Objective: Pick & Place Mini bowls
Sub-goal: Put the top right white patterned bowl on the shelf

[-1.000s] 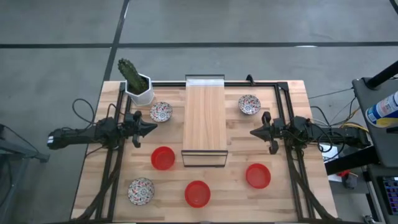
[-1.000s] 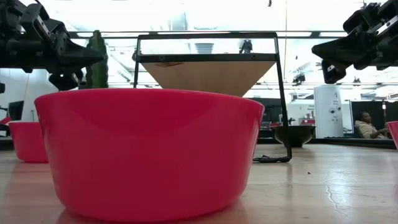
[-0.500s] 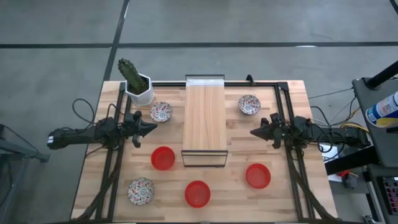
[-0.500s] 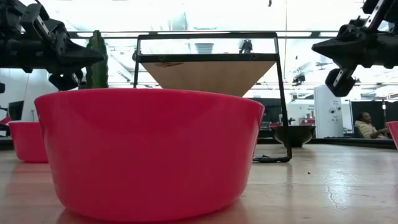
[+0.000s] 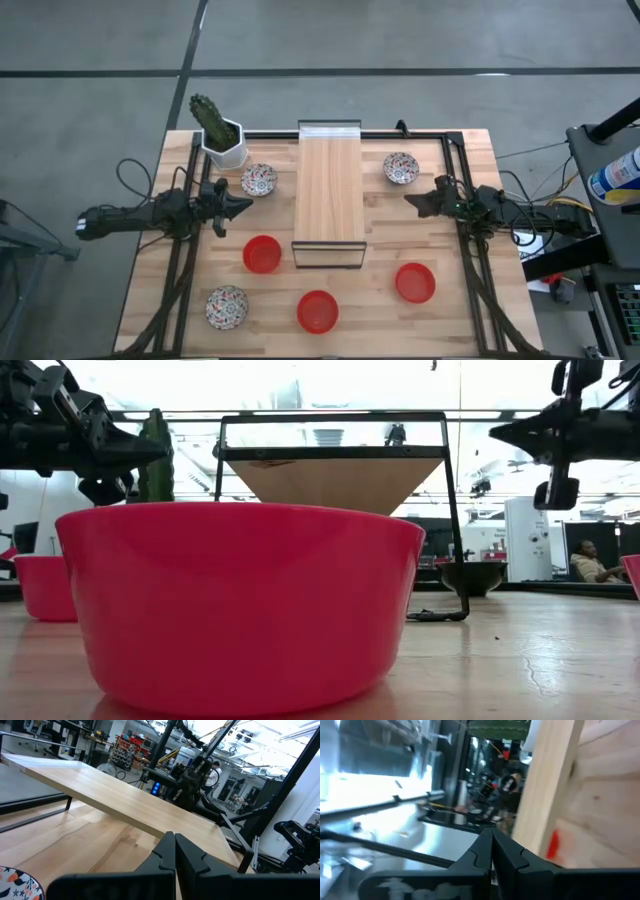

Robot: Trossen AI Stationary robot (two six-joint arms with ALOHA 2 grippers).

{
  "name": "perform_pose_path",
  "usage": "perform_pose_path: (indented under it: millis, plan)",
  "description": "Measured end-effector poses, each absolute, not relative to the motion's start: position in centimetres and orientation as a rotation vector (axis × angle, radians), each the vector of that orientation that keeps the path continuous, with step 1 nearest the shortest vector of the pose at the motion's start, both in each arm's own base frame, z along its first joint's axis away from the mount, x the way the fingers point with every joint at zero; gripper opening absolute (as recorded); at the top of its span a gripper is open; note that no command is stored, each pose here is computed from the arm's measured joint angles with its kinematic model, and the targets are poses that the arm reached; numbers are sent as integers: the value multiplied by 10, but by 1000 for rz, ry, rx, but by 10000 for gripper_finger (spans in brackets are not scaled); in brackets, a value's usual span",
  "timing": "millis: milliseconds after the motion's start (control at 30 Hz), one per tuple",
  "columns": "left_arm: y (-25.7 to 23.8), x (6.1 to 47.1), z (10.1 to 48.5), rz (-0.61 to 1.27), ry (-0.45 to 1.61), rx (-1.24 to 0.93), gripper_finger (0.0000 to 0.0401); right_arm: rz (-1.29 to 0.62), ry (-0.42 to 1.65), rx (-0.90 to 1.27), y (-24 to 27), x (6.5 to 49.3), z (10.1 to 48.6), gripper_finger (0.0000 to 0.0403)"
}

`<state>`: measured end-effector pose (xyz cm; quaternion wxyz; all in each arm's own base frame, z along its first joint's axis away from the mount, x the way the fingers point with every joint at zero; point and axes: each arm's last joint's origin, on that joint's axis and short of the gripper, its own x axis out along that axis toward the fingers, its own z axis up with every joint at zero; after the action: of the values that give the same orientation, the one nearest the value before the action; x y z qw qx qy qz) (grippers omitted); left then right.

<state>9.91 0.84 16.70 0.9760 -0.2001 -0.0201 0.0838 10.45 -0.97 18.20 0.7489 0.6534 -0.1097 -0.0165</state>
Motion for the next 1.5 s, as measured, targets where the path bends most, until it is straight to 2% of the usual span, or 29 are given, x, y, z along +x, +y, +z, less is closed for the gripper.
perform_pose_path:
  millis: [133,267,600,700,800,967,1067,1300,1500]
  plan:
    - [8,99,167,169,-41,-403,0,-111,-287,1537,-12,105,182,8]
    - [8,99,167,169,-41,-403,0,-227,-269,1549,-14,108,198,8]
    - [8,99,167,169,-41,-403,0,-805,231,1458,-20,115,214,12]
    - [8,99,167,169,-41,-403,0,-872,265,1437,-24,117,224,33]
    - [8,99,167,169,-41,-403,0,-971,270,1421,-30,118,230,69]
    - [8,99,167,169,-41,-403,0,-1114,238,1514,-46,120,226,137]
    - [8,99,167,169,-41,-403,0,-1168,240,1544,-55,121,221,162]
    - [8,99,167,169,-41,-403,0,-1372,235,1457,-80,119,209,168]
    - [8,99,167,169,-41,-403,0,-1413,268,1406,-106,125,198,155]
